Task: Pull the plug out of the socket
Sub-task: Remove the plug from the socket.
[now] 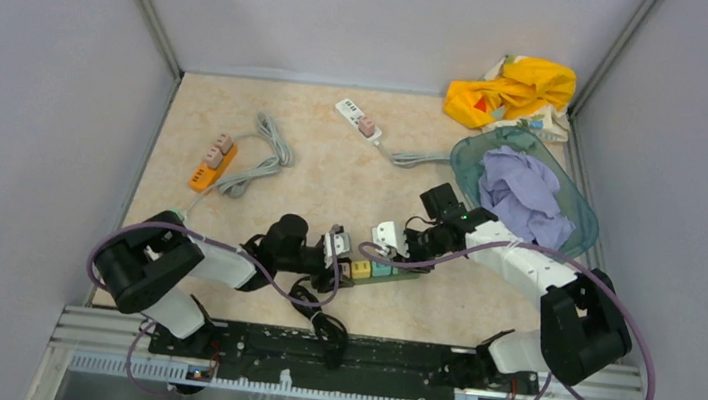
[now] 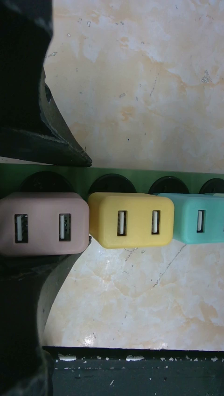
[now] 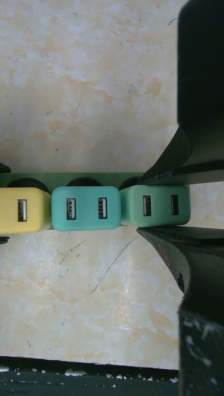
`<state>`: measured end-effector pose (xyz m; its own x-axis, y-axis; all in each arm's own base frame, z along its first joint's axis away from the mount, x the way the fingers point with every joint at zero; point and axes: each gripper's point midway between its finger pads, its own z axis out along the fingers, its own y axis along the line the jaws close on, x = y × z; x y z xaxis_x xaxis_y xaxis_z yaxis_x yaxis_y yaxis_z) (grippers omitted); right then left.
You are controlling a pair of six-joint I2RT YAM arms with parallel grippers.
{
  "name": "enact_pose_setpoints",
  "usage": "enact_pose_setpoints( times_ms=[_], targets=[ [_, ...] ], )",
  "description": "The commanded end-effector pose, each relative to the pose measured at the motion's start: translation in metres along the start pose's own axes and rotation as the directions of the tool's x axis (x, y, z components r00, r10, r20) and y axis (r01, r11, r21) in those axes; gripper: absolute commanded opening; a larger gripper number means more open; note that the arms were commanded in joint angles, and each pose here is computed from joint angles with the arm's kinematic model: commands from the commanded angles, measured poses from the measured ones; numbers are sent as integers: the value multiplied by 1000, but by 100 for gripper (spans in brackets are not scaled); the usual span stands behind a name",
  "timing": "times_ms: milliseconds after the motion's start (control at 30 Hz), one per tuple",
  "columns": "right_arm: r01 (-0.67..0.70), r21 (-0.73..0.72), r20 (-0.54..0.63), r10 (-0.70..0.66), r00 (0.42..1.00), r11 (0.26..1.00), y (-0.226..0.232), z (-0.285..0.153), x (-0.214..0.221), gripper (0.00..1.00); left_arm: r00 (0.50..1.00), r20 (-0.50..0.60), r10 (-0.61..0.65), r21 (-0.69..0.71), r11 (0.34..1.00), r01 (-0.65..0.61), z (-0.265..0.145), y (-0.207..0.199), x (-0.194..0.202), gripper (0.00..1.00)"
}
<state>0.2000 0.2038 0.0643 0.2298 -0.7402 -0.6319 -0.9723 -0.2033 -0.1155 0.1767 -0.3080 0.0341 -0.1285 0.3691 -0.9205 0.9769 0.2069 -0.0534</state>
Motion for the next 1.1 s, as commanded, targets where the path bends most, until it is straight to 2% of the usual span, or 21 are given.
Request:
enact_pose_setpoints(
  times_ms=[0, 200, 333, 500, 600, 700, 933, 1000, 1067],
  targets=[
    [13, 17, 6, -13, 1000, 1000, -5, 0, -5, 0, 1000, 4, 2, 41, 999, -2, 7, -7, -2, 59],
    [5, 15, 11, -5, 1000, 1000, -5, -1, -7, 0, 999, -31, -8, 30, 999, 9, 8, -6, 8, 48],
    [-17, 19, 10, 16, 1000, 1000, -7, -2, -9, 0, 999, -50, -5, 23, 1000, 7, 8, -6, 12, 29],
    [-25, -1, 26, 25, 999, 1000, -4, 0, -11, 0, 998, -68, 4, 26, 1000, -3, 9, -7, 15, 16],
    [-34, -22, 100, 36, 994, 999, -1, 1, -26, 0, 997, -72, 10, 32, 999, -8, 11, -8, 15, 10],
    [-64, 35, 121, 60, 991, 997, -15, 0, -33, 0, 996, -84, 9, 26, 1000, -7, 13, -8, 18, 6],
    [-47, 106, 39, 43, 998, 993, -26, -15, -4, 0, 996, -90, -9, 5, 1000, 9, 9, -8, 21, 1],
    [-17, 90, 27, 14, 1000, 996, -19, -18, 3, 0, 997, -82, -11, -1, 1000, 11, 9, -8, 20, 0],
    [22, 24, 64, -23, 998, 999, -2, -14, -2, 0, 997, -80, -12, 0, 1000, 12, 9, -8, 19, 0]
  ],
)
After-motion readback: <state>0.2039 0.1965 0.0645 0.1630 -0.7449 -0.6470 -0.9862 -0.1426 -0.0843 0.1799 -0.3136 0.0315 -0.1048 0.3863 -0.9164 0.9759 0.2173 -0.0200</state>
